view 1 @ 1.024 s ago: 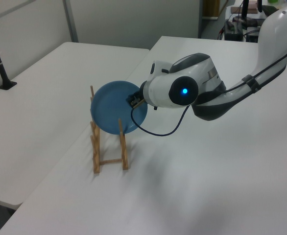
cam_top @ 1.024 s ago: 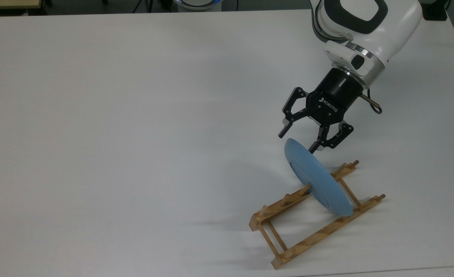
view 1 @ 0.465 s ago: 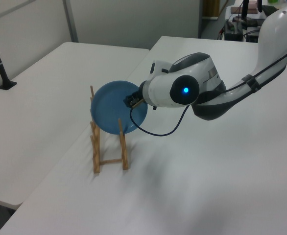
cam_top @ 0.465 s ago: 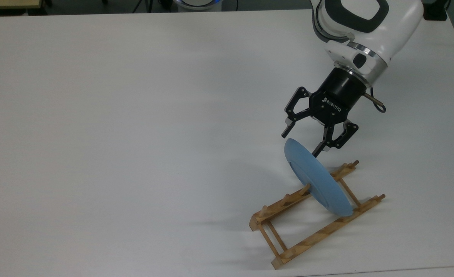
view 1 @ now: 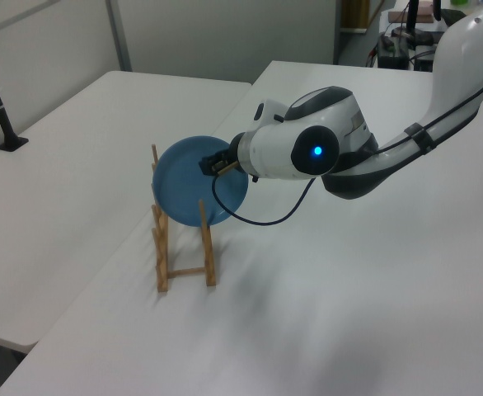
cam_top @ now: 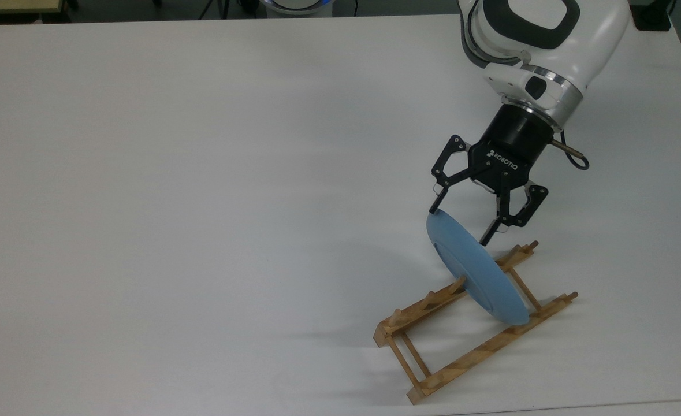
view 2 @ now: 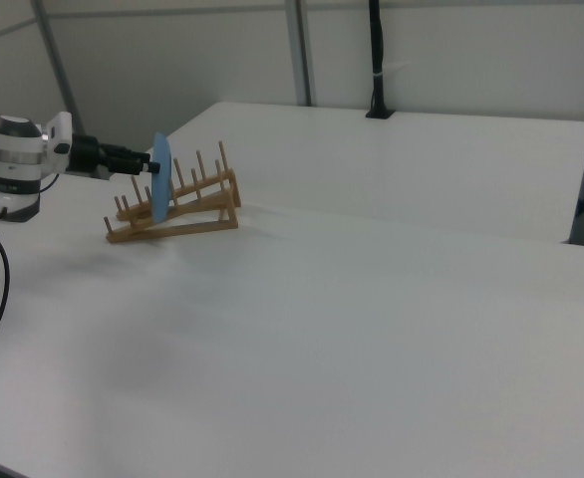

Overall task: Place plate in plate rack
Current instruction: 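Open the gripper to release the plate rim, then raise the open gripper away from the plate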

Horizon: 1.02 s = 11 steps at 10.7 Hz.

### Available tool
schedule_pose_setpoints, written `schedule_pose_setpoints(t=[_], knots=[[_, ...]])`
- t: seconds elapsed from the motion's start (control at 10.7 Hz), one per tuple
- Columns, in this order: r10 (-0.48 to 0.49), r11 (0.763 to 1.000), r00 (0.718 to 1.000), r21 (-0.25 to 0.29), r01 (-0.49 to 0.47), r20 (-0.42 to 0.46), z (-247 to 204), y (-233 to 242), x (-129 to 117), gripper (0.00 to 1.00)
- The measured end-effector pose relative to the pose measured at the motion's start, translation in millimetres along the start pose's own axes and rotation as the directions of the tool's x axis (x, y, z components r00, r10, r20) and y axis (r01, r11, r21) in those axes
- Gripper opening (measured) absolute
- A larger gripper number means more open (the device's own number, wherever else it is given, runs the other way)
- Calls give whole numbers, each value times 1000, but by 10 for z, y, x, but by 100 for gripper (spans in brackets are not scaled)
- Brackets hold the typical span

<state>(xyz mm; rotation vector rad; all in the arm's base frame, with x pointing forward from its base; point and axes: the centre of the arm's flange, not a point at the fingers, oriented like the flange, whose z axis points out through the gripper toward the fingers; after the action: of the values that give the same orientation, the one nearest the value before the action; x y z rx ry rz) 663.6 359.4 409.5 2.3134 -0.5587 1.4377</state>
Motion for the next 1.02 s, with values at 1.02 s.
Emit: schedule_pose_setpoints(t=[1.02], knots=[[338, 936, 928, 155, -314, -159, 115, -82, 46, 83]])
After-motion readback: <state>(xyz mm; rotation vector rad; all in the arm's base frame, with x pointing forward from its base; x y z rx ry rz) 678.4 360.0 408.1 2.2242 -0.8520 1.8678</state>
